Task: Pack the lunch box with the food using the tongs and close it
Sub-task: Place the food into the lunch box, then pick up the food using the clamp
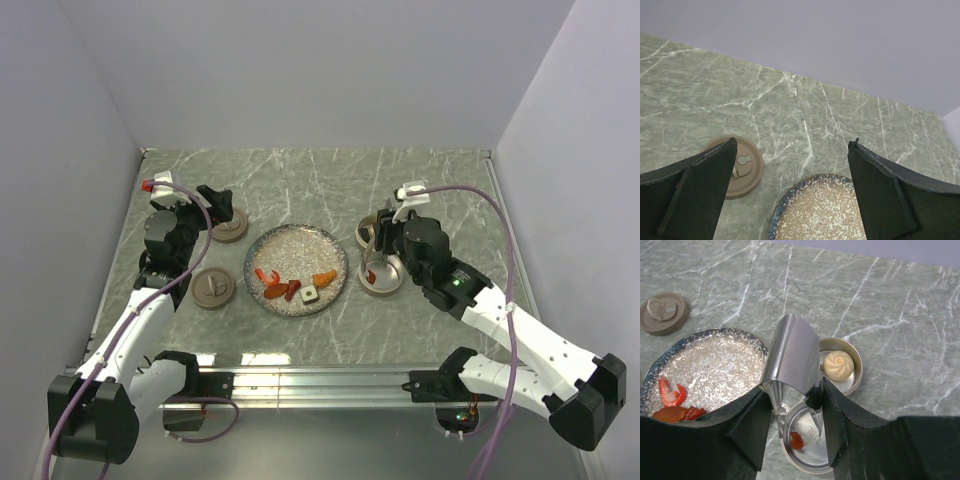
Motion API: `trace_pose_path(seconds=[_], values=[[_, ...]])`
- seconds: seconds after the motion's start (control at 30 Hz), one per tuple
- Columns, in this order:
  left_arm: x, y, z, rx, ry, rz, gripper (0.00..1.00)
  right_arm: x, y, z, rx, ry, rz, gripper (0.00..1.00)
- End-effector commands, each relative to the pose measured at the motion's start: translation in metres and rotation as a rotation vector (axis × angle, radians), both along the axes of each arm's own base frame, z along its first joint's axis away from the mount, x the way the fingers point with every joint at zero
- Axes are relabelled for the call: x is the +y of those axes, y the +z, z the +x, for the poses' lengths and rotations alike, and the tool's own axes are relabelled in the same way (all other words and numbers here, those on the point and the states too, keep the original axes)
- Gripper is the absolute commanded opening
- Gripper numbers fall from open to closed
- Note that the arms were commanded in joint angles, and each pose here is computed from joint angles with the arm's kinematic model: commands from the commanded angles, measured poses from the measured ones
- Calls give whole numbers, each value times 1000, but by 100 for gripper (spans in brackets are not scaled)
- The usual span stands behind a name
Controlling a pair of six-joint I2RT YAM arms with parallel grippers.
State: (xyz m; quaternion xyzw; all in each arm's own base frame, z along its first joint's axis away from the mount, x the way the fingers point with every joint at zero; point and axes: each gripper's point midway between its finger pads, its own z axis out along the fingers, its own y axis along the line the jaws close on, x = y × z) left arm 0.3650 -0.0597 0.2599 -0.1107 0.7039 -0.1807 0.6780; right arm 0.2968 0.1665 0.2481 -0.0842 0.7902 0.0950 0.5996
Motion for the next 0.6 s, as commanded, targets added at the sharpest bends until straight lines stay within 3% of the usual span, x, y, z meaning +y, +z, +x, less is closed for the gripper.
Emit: trace_pose_path(seconds=[0.0,0.33,0.57], values=[[-2,23,-1,-69,-12,-17,99,-3,24,6,-65,-30,36,50],[-2,23,-2,-71,-12,-17,99,34,58,-7,-153,116,152,49],[-1,24,-3,-74,-6,-16,99,80,55,-8,-117,227,173,49]])
